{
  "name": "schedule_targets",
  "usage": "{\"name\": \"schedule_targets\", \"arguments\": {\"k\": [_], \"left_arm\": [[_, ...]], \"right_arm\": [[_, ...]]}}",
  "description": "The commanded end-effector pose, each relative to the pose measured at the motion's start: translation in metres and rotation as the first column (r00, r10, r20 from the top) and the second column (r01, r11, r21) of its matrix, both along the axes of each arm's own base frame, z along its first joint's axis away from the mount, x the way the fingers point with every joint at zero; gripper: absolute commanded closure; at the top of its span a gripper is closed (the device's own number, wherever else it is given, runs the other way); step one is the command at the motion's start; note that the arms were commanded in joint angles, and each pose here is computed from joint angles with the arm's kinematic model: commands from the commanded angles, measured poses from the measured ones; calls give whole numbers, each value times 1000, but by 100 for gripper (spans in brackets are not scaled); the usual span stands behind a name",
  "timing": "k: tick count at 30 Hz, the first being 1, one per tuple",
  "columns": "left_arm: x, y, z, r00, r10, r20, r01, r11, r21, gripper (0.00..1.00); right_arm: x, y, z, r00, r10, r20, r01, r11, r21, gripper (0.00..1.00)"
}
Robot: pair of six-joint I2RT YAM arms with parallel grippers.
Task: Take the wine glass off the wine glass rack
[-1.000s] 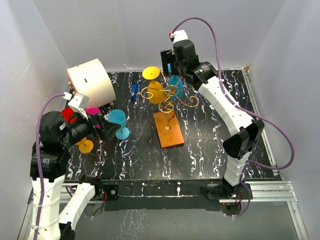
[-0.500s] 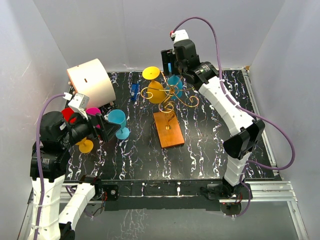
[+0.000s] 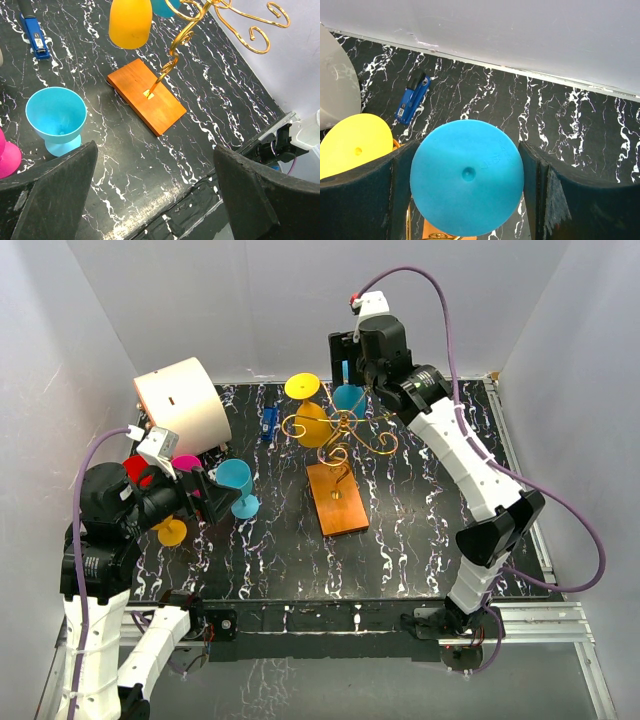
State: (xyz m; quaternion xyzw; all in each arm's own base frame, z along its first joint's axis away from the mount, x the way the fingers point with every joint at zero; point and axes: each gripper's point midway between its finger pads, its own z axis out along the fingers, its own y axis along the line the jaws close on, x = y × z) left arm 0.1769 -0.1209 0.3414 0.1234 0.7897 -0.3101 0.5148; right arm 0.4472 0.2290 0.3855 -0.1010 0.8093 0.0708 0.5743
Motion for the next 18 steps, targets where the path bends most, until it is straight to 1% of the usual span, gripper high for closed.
{"name": "schedule_targets", "arguments": {"k": [1,9,18], "left_arm": [[-4,-1,7,1000,-7,17,7,1000,-6,1],[-5,-2,9,1000,-10,13,10,1000,-17,1],[-5,-3,10,1000,-13,11,13,1000,-22,1]], "right_arm": [[-11,-14,40,994,-42,96,37,998,54,41],[-9,-22,36,993,-83,87,81,996,35,41],[4,-29,25,993,-99,70,96,995,33,41]]}}
